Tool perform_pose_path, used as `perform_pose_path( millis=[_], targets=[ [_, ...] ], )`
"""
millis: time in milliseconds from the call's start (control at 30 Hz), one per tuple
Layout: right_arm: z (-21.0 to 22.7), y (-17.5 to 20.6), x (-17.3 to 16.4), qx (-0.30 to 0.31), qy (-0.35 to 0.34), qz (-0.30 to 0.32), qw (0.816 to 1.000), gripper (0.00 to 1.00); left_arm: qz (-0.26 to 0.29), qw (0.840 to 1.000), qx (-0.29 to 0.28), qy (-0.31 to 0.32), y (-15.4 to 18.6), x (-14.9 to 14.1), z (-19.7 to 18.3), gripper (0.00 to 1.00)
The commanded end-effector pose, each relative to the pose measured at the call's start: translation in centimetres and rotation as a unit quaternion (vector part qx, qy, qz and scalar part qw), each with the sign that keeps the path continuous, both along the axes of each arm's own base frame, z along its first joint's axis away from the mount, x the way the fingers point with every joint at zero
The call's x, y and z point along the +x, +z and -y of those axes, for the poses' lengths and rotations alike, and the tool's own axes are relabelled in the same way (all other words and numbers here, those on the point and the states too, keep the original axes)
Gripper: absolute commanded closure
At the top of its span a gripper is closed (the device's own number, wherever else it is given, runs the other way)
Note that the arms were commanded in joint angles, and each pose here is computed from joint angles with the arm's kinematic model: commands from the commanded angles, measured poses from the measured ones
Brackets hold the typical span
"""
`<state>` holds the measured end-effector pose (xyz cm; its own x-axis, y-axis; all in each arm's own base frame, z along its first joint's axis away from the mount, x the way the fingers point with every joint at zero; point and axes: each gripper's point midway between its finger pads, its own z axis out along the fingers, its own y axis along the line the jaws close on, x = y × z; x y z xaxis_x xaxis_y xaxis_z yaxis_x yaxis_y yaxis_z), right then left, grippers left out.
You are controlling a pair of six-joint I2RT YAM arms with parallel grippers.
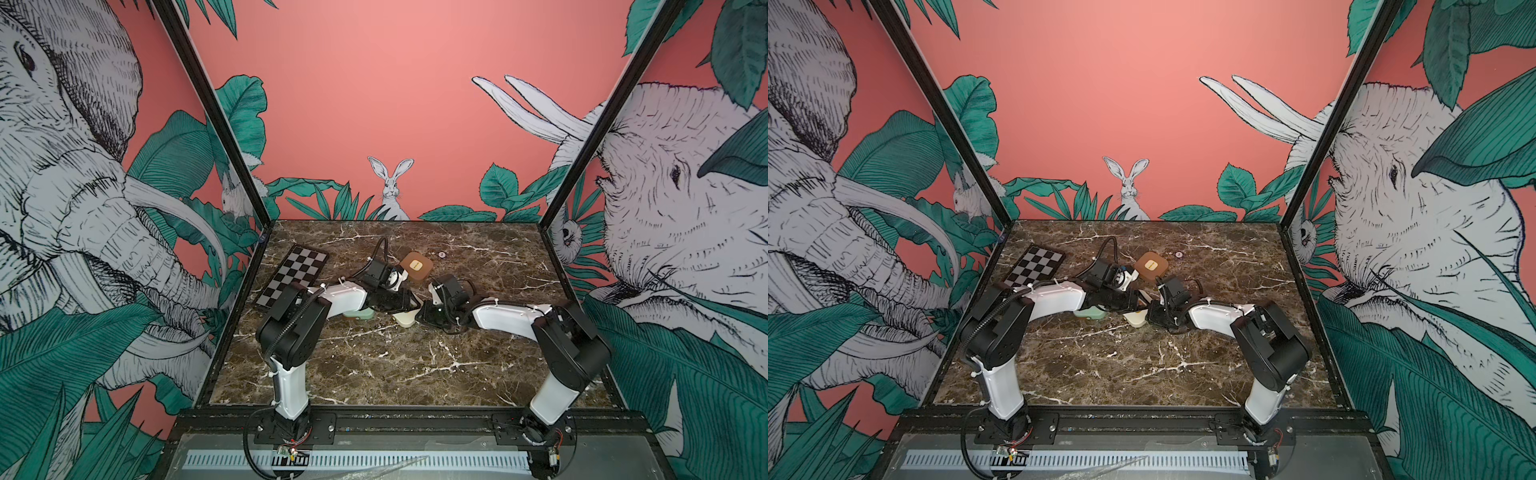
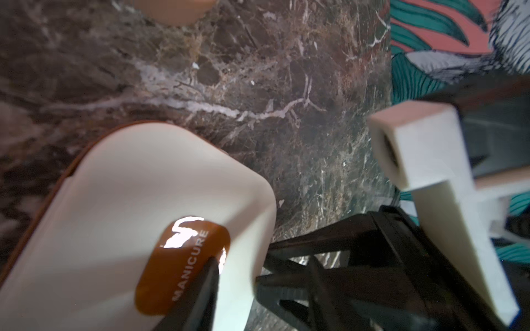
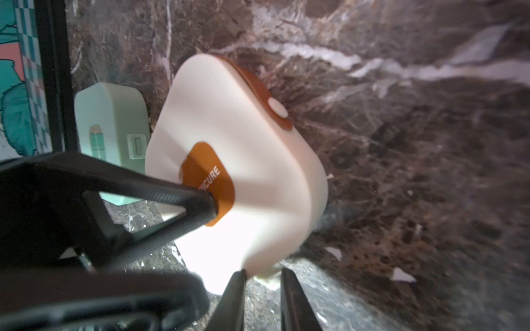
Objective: Organize nail clipper sets
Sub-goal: Close the storage box at the center of the board.
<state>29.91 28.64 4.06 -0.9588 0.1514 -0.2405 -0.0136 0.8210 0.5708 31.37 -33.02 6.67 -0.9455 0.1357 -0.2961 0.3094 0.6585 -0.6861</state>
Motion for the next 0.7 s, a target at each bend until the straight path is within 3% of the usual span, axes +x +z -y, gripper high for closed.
perform_pose_path(
  millis=[0,233,667],
  targets=[
    [1.4,-2.6,-0.7,-0.034,-0.021,-0.029,0.999,0.76,-0.011,0.997,0.081,0.014,-0.3,-0.5,-3.1,0.34],
    [1.5,-2.8,-0.6,-0.040,-0.018,-0.031,0.999,0.77,0.041,0.987,0.154,0.010,2.2,3.6,-6.9,0.19],
    [1.4,-2.1,-0.1,-0.045,-0.010,-0.025,0.999,0.77,-0.002,0.984,0.161,-0.081,-0.5,2.6,-5.3,0.21]
  ],
)
